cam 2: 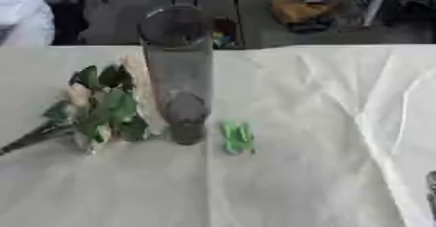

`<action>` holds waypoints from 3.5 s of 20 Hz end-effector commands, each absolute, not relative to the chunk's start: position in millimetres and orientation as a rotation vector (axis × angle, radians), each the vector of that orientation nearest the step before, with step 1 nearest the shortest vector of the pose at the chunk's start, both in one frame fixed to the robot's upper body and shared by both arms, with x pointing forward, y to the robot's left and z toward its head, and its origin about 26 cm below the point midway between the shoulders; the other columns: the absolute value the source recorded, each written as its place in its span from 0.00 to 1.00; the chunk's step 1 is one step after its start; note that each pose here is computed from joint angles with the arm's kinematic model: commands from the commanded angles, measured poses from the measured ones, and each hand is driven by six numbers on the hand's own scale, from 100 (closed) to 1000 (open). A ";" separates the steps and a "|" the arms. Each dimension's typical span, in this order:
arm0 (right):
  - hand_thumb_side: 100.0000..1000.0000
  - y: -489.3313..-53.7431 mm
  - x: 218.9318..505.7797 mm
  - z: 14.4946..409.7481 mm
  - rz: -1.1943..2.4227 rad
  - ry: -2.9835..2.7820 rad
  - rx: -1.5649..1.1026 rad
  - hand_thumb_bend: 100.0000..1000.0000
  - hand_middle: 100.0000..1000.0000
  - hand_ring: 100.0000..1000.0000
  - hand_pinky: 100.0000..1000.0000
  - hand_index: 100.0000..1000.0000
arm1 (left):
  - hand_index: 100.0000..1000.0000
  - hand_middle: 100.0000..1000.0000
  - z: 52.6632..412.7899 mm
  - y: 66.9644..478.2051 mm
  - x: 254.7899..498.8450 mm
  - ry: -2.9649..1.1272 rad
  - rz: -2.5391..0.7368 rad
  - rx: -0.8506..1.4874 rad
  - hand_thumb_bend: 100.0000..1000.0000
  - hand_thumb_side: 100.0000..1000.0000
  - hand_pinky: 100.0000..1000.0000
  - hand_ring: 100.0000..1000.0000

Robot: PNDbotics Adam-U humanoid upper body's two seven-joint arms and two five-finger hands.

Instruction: Arrange flowers into the vase.

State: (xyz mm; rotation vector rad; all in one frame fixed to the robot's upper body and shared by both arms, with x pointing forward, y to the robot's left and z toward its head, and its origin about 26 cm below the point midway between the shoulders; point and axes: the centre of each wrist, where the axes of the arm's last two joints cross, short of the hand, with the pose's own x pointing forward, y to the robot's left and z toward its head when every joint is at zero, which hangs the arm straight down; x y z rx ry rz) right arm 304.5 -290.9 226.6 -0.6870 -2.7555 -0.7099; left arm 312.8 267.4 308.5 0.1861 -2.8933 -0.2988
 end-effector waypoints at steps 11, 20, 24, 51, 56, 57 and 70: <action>0.86 -299.3 299.9 233.6 -0.678 -2.794 -0.741 0.00 0.37 0.40 0.38 0.57 | 1.00 0.93 300.4 317.5 303.4 -2.642 -0.522 0.608 0.27 0.94 0.76 0.90; 0.86 -297.2 300.3 233.4 -0.648 -2.792 -0.722 0.00 0.37 0.40 0.38 0.57 | 1.00 1.00 281.2 334.8 332.5 -2.148 -0.943 0.791 0.28 0.92 0.89 0.99; 0.86 -295.4 300.8 233.8 -0.643 -2.792 -0.704 0.00 0.37 0.40 0.38 0.57 | 1.00 1.00 283.6 344.3 335.9 -1.948 -1.084 0.890 0.32 0.91 0.89 0.99; 0.86 -290.1 301.9 232.8 -0.637 -2.788 -0.652 0.00 0.36 0.40 0.38 0.57 | 1.00 1.00 284.2 328.9 327.6 -1.159 -1.415 1.116 0.49 0.64 0.89 1.00; 0.86 -289.5 302.0 232.2 -0.635 -2.784 -0.647 0.00 0.35 0.40 0.38 0.57 | 1.00 1.00 288.1 330.9 328.9 -1.100 -1.436 1.077 0.45 0.61 0.89 0.99; 0.86 -289.4 302.0 232.0 -0.634 -2.783 -0.647 0.00 0.35 0.40 0.38 0.57 | 1.00 1.00 289.6 330.7 328.8 -1.091 -1.439 1.073 0.44 0.62 0.88 0.99; 0.87 -288.4 301.9 230.1 -0.629 -2.772 -0.642 0.00 0.35 0.40 0.38 0.57 | 1.00 0.93 299.3 322.8 330.2 -1.023 -1.462 1.014 0.45 0.60 0.76 0.86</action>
